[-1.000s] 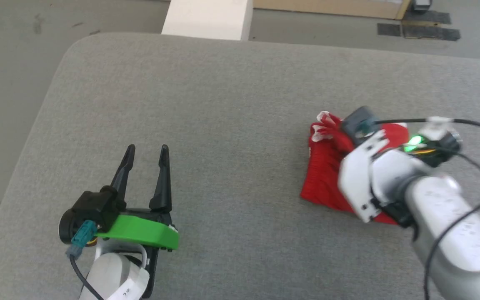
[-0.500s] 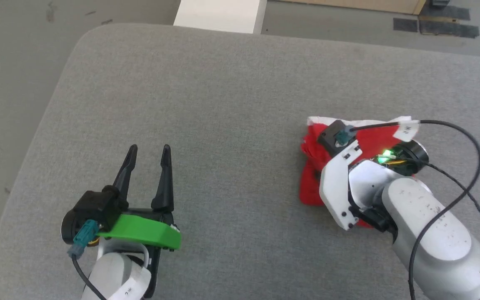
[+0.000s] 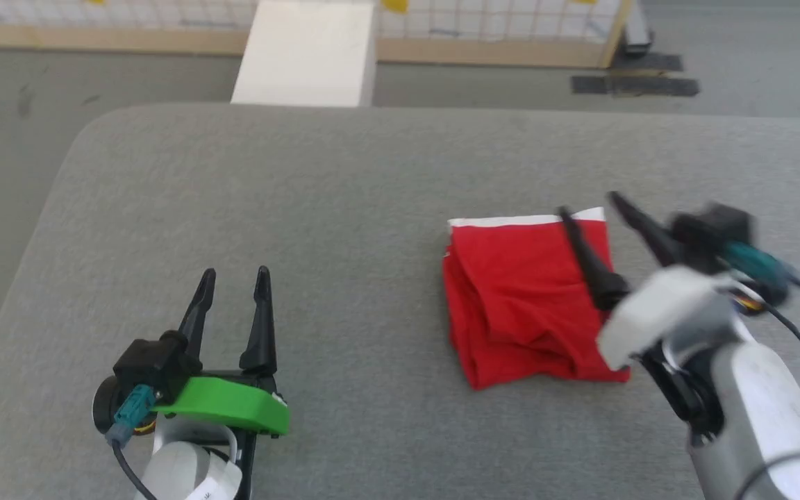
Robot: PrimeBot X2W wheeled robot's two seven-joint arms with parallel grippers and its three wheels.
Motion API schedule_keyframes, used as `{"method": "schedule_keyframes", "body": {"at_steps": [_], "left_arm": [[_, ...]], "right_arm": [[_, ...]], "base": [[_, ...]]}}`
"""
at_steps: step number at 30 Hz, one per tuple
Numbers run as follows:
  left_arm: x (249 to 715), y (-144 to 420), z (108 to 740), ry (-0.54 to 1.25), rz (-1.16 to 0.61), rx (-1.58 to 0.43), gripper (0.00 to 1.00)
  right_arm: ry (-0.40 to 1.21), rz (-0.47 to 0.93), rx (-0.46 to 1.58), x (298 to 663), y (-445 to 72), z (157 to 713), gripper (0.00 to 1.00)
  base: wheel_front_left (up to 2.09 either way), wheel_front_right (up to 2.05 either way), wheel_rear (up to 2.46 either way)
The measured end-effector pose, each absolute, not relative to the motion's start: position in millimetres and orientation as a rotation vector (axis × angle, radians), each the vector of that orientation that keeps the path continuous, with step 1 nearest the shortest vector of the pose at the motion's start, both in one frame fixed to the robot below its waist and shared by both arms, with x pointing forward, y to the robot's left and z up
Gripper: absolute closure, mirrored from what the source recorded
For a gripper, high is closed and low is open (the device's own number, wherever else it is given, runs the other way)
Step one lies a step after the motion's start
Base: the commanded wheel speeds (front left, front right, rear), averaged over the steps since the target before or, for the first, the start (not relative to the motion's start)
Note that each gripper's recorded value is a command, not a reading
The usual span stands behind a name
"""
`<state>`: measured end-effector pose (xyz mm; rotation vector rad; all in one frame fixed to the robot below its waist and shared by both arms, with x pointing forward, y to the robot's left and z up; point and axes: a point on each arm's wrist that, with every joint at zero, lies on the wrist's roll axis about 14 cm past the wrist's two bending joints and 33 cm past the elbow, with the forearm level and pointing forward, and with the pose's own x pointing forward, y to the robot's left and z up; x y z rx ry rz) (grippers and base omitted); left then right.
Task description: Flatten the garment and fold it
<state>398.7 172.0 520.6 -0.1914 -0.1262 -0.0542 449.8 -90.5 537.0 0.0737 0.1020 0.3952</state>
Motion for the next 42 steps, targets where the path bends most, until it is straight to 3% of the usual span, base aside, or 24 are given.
{"method": "schedule_keyframes", "body": {"at_steps": [5, 14, 23, 42], "left_arm": [[397.8, 157.7, 525.2, -0.136, -0.095, -0.196, 0.00], [392.1, 142.3, 531.4, -0.150, -0.141, -0.195, 0.00], [387.5, 140.4, 527.9, -0.138, -0.148, -0.187, 0.00], [384.3, 142.0, 522.7, -0.122, -0.144, -0.186, 0.00]], "right_arm": [[-0.090, 0.174, 0.145, 420.6, -154.2, 555.8, 0.00], [-0.134, 0.028, 0.110, 370.4, -201.6, 542.2, 0.00], [-0.077, 0.012, 0.084, 349.1, -209.7, 521.3, 0.00], [-0.064, 0.020, 0.073, 348.7, -208.2, 517.5, 0.00]], "base": [[0.00, 0.00, 0.00], [0.00, 0.00, 0.00], [0.00, 0.00, 0.00], [0.00, 0.00, 0.00]]}}
